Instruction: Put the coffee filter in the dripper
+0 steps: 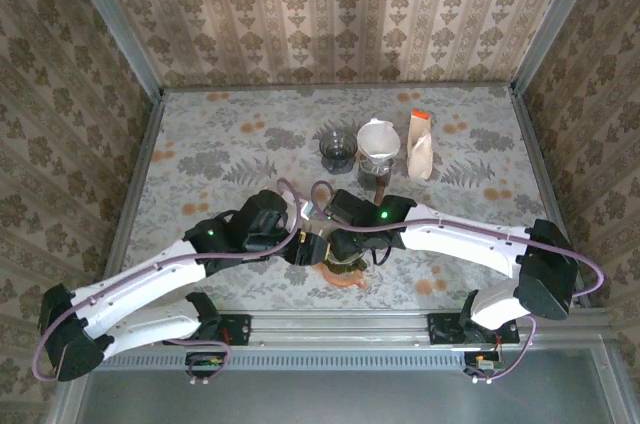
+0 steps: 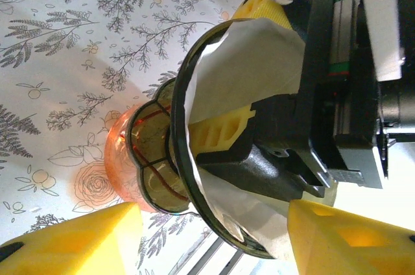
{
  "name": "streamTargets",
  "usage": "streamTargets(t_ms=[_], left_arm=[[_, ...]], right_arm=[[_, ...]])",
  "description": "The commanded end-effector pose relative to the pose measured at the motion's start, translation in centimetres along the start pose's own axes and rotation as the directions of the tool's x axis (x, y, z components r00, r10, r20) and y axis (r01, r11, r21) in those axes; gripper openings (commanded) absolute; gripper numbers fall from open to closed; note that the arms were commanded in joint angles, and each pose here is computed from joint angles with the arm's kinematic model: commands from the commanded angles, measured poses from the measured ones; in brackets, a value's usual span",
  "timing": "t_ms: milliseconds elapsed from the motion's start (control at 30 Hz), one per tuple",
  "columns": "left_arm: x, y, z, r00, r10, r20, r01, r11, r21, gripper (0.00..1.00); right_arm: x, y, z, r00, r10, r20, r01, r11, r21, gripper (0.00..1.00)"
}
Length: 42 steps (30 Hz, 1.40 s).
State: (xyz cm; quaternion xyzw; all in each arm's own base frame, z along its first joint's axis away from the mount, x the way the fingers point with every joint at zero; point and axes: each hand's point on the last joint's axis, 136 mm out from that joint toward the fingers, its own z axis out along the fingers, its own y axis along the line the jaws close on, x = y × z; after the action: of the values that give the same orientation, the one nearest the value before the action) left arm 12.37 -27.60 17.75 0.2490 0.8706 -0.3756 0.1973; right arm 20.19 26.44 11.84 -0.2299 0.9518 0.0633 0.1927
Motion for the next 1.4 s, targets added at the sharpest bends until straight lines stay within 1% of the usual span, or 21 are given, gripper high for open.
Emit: streamTargets(t_ms=[0, 167, 267, 433, 500, 633, 733, 867, 933, 1000, 1200, 1367], left_arm=[[-0.3, -0.2, -0.3, 0.999, 0.0, 0.038, -0.001, 1.0, 0.015, 0.64], [-0.5, -0.1, -0.4, 0.999, -0.003, 0.052, 0.003, 1.0, 0.008, 0.65], [-0.4, 0.4, -0.2, 0.999, -0.014, 0.051, 0.015, 1.0, -0.01, 0.64], [-0.3, 0.8, -0.1, 0.999, -0.029, 0.045, 0.03, 0.999, -0.021, 0.49], [-0.2, 0.9, -0.2, 0.999, -0.031, 0.044, 0.032, 0.999, -0.025, 0.45], [0.1, 1.2, -0.5, 0.999, -0.036, 0.041, 0.037, 0.999, -0.039, 0.46], [0.2, 1.3, -0.5, 0.998, -0.041, 0.038, 0.043, 0.998, -0.04, 0.46], [0.2, 1.3, -0.5, 0.998, -0.044, 0.038, 0.045, 0.998, -0.037, 0.46], [0.2, 1.2, -0.5, 0.998, -0.041, 0.04, 0.043, 0.998, -0.035, 0.47], [0.2, 1.2, -0.5, 0.998, -0.041, 0.04, 0.043, 0.998, -0.035, 0.47], [0.3, 1.4, -0.4, 0.998, -0.045, 0.039, 0.047, 0.998, -0.037, 0.47], [0.2, 1.4, -0.3, 0.998, -0.046, 0.041, 0.048, 0.998, -0.037, 0.47]], right_arm=[[1.6, -0.7, 1.6, 0.998, 0.01, -0.054, -0.008, 0.999, 0.036, 0.68], [1.4, -0.6, 1.4, 0.999, 0.012, -0.045, -0.01, 1.0, 0.03, 0.67], [1.3, -0.6, 1.3, 0.999, 0.011, -0.043, -0.01, 1.0, 0.026, 0.67], [1.0, -0.5, 0.8, 1.0, 0.015, -0.027, -0.014, 1.0, 0.019, 0.67], [0.9, -0.5, 0.6, 1.0, 0.016, -0.023, -0.016, 1.0, 0.017, 0.67], [0.8, -0.5, 0.3, 1.0, 0.015, -0.017, -0.015, 1.0, 0.013, 0.67], [0.1, -0.5, -0.4, 1.0, 0.017, 0.015, -0.017, 1.0, 0.006, 0.68], [-1.1, -0.6, -2.1, 0.997, 0.022, 0.073, -0.022, 1.0, -0.002, 0.68], [-1.2, -0.8, -2.4, 0.997, 0.02, 0.076, -0.021, 1.0, 0.008, 0.68], [-1.6, -1.0, -3.7, 0.994, 0.027, 0.107, -0.027, 1.0, -0.001, 0.68], [-1.5, -1.9, -5.7, 0.989, 0.045, 0.144, -0.046, 0.999, 0.007, 0.69], [-0.5, -3.0, -6.9, 0.987, 0.057, 0.15, -0.061, 0.998, 0.019, 0.68]])
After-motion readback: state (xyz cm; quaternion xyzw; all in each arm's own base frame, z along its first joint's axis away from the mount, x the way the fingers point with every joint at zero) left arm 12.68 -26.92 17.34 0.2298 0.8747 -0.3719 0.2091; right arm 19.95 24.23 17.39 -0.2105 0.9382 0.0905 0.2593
